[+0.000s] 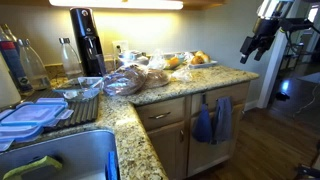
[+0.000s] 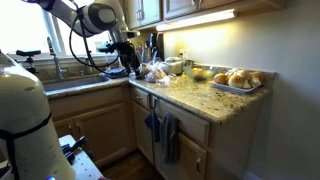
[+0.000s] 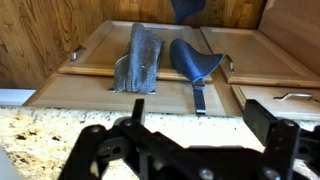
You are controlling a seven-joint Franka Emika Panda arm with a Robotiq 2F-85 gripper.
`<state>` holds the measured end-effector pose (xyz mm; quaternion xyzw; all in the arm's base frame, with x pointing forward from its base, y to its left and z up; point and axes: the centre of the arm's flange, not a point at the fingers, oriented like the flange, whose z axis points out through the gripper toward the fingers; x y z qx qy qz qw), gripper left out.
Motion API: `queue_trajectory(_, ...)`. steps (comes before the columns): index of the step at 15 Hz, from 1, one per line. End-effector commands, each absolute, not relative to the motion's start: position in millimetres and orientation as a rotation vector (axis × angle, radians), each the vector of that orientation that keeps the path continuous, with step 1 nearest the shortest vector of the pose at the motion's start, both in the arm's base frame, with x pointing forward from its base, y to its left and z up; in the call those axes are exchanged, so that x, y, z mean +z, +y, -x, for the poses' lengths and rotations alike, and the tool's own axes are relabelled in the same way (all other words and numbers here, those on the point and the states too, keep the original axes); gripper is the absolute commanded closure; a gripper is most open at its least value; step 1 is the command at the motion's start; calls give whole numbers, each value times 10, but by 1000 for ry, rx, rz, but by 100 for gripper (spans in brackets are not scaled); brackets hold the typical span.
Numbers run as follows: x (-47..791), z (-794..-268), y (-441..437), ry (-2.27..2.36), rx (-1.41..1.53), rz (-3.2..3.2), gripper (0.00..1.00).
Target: Take the cloth on the drawer hanger and put it on the counter
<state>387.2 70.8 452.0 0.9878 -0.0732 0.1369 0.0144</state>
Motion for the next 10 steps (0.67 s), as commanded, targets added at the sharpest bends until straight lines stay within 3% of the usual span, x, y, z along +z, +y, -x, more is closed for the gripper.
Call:
queue_trajectory(1, 4520, -3872, 708, -228, 426, -3075, 0)
queue_trajectory(10, 4443, -3929, 649, -248, 441, -3081, 0)
